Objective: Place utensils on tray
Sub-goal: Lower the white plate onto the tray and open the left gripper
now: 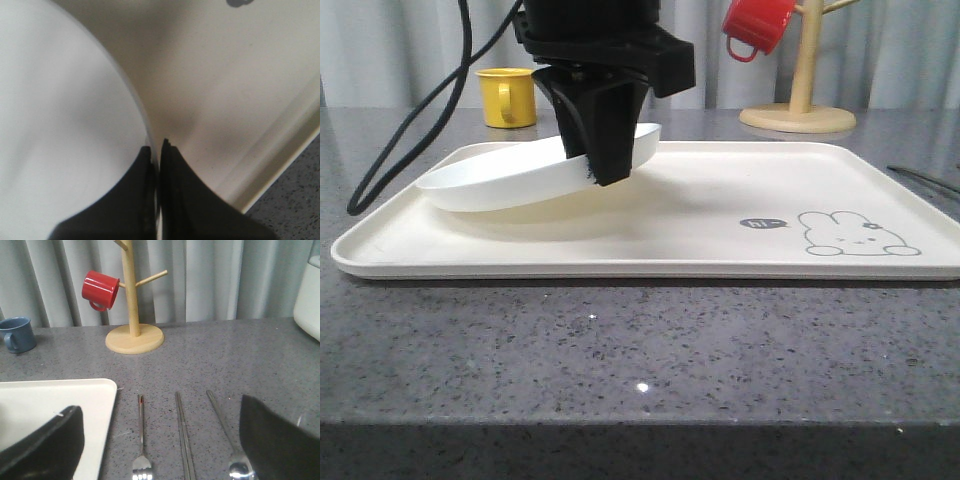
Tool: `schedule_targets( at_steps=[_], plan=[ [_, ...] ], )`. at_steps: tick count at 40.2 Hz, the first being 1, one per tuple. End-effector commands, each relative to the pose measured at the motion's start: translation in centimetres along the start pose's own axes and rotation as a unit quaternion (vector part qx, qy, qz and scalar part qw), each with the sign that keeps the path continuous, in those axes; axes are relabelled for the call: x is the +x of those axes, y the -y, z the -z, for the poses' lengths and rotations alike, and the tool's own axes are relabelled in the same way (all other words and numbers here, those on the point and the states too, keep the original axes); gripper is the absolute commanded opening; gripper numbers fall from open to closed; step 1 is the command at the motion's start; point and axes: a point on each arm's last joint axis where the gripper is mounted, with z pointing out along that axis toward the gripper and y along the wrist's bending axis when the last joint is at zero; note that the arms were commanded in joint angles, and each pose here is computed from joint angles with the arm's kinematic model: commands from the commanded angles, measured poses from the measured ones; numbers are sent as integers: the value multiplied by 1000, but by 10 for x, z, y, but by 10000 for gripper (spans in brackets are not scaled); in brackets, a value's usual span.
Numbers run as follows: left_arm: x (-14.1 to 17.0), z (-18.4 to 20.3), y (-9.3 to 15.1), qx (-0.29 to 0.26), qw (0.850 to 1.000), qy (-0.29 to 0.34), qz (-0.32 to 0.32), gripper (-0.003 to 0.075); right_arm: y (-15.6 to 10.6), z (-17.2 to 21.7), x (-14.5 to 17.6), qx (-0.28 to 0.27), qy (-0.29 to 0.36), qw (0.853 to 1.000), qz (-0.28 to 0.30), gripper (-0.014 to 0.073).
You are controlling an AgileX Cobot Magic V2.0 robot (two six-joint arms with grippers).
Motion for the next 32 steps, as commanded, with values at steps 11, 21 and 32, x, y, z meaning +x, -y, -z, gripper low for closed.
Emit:
schedule_targets(
  at_steps=[11,21,32],
  plan=[
    [5,12,6,29,999,4,14,-18,-1,2,-18,-1,52,999,9,652],
    [9,5,8,39,999,-9,16,-17,-1,2,-18,-1,52,999,9,652],
    [8,6,12,56,998,-5,22,104,-1,2,-18,-1,52,999,9,652]
  ],
)
